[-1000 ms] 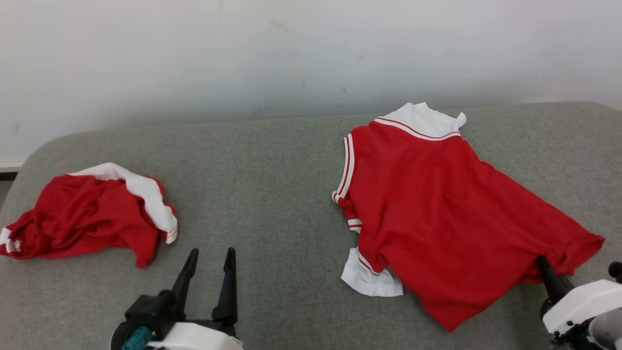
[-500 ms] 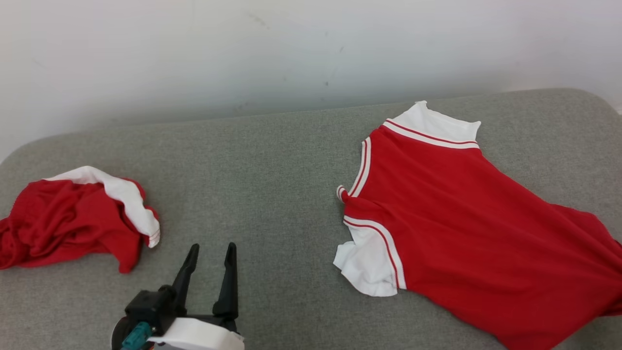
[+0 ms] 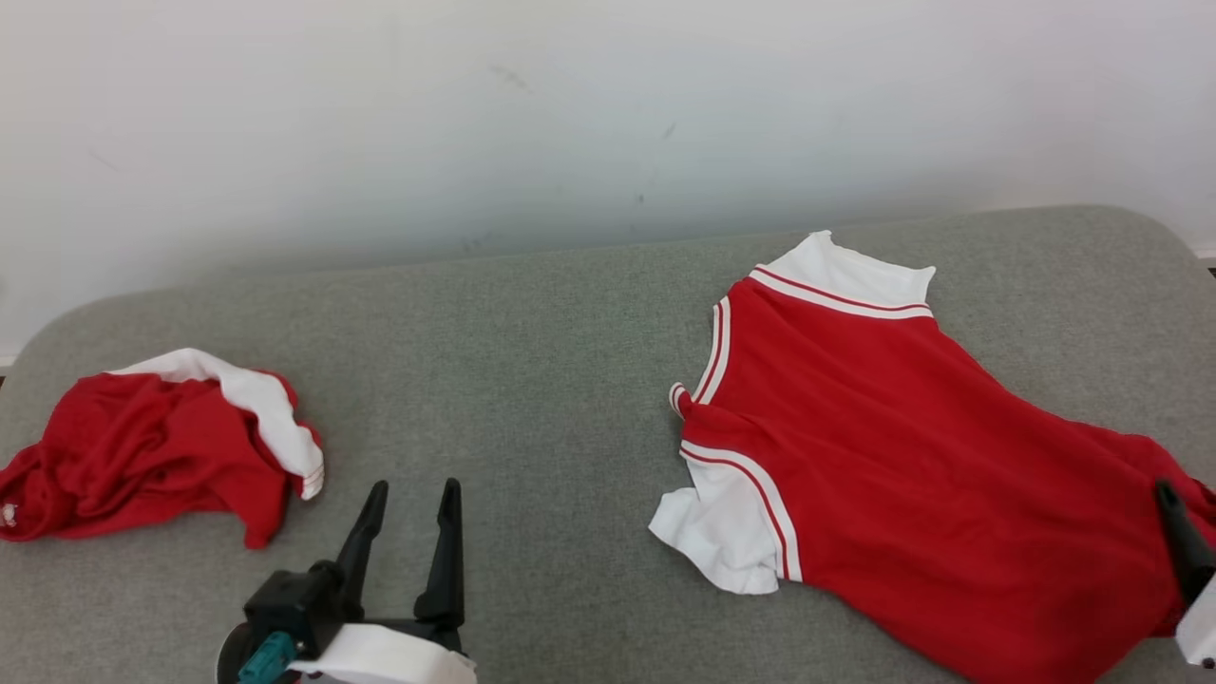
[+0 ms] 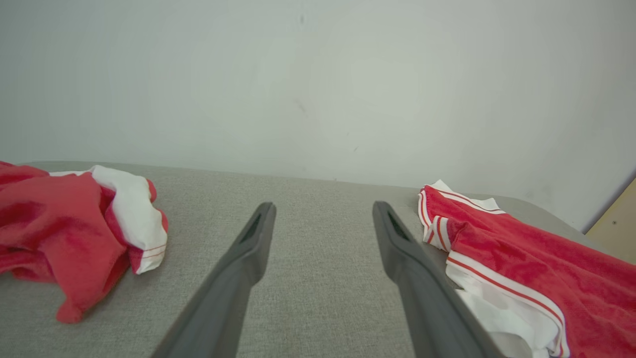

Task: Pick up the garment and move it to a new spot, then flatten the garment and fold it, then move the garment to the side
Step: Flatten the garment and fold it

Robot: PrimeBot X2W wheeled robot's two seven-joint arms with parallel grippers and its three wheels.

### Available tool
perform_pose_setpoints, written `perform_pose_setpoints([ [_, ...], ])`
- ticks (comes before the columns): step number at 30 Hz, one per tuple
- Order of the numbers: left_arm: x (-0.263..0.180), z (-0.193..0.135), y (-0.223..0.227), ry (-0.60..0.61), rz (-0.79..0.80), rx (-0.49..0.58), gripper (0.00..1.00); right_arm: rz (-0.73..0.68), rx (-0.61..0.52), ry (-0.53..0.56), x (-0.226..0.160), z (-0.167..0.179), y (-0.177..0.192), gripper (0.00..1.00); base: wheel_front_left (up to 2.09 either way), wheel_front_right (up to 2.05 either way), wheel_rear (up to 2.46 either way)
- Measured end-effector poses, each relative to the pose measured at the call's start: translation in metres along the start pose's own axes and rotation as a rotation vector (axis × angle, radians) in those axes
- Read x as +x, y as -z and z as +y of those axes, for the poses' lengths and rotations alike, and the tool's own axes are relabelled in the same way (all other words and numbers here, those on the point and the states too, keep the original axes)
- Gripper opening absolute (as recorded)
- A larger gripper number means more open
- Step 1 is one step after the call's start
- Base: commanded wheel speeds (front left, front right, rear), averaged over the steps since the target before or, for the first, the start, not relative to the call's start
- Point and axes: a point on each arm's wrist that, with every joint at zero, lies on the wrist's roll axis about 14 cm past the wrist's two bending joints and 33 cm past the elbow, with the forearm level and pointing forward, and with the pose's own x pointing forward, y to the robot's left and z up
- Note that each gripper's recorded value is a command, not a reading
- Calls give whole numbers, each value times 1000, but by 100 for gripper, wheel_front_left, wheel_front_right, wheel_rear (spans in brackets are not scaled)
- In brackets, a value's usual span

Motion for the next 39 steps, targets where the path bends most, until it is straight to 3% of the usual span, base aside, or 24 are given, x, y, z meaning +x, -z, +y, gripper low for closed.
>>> perform_pose_setpoints([
  [10, 4, -15, -2, 51, -6, 2, 100, -274, -16, -130, -21, 64, -33, 100, 0, 0, 0],
  [20, 12, -39, 6, 137, 17, -17, 100, -421, 38, -139, -23, 71, -25, 100, 0, 0, 0],
  [27, 38, -80, 38, 303, 193, 5, 100, -469, 23, -128, -14, 66, -28, 100, 0, 0, 0],
  [34, 66, -107, 71, 396, 385, 44, 100, -467, 54, -125, -3, 65, -18, 100, 0, 0, 0],
  [39, 80, -128, 94, 461, 503, 16, 100, -461, 67, -90, 2, 54, -12, 100, 0, 0, 0],
])
